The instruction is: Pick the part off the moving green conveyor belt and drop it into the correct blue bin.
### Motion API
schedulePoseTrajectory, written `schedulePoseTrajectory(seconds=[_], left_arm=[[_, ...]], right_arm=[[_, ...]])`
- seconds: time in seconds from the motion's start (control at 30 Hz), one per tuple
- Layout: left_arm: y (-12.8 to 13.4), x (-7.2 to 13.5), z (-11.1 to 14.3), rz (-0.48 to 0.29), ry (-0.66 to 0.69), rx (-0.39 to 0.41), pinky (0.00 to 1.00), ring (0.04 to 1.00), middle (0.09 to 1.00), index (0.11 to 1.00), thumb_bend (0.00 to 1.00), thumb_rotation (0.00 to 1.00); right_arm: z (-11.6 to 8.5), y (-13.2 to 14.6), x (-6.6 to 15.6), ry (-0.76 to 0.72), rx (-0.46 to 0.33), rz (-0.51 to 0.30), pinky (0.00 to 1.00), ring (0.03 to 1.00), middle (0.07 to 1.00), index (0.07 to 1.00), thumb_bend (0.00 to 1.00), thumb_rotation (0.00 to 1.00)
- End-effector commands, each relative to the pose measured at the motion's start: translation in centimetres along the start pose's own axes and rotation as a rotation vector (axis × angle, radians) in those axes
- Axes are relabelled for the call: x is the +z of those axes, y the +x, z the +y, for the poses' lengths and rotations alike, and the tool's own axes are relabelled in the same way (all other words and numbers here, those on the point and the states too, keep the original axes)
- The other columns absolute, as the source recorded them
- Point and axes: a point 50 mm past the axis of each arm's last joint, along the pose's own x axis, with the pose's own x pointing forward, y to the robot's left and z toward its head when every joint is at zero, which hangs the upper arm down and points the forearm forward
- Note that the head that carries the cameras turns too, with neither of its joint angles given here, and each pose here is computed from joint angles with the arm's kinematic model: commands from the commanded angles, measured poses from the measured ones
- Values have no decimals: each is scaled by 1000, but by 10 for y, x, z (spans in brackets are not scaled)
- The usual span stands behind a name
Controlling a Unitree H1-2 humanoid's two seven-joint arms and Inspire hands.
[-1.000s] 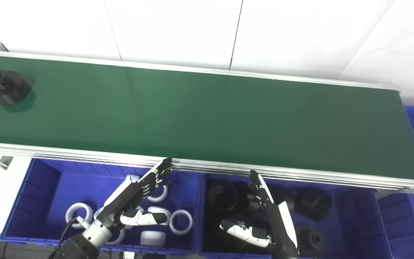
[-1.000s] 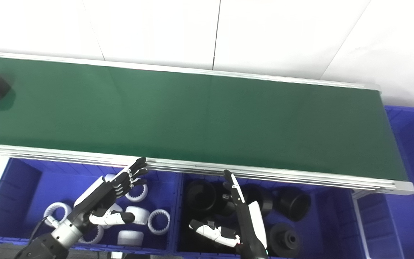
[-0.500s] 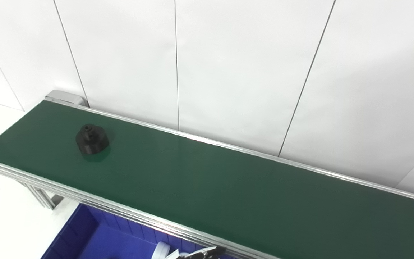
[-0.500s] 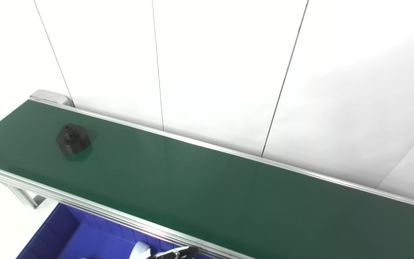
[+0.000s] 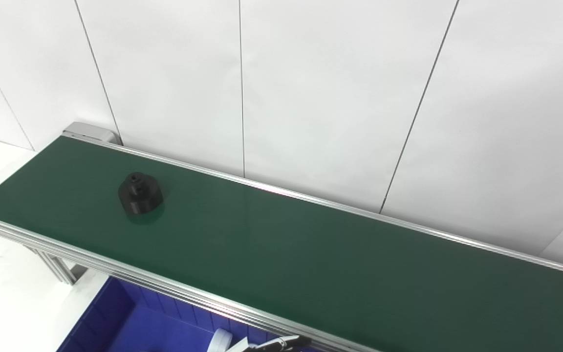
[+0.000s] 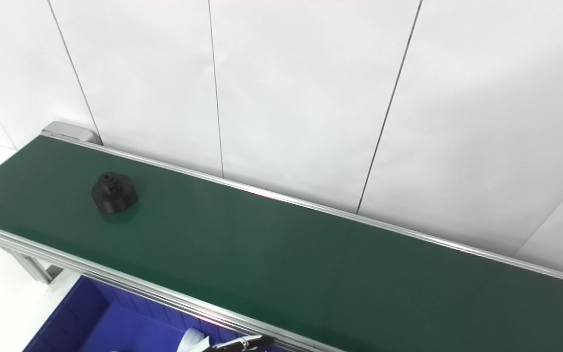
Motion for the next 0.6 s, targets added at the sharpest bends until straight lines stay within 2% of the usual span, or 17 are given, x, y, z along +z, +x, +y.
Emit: schedulePoseTrajectory(seconds=[0.0, 0.1, 0.13, 0.27, 0.4, 0.57], left_arm=[[3, 7, 9, -52, 34, 18, 806, 889, 925, 896, 833, 508], [3, 7, 9, -58, 12, 8, 819, 896, 928, 897, 822, 492], [3, 7, 9, -60, 7, 6, 824, 899, 929, 897, 816, 480], [1, 8, 11, -65, 4, -2, 830, 903, 931, 900, 810, 468], [0, 8, 13, -68, -5, -7, 827, 904, 934, 902, 810, 462], [-2, 8, 16, -65, 1, -4, 829, 904, 936, 907, 818, 468]], right_arm=[[-10, 14, 20, -6, -31, -128, 1000, 1000, 1000, 1000, 885, 290], [-23, 36, 40, -32, -50, -194, 1000, 1000, 1000, 1000, 909, 324], [-26, 42, 45, -43, -52, -209, 997, 1000, 1000, 1000, 918, 362], [-33, 63, 63, -68, -52, -236, 1000, 1000, 1000, 1000, 929, 421], [-35, 81, 74, -89, -46, -265, 976, 990, 1000, 1000, 902, 475], [-32, 98, 82, -83, -27, -277, 939, 977, 990, 1000, 878, 484]])
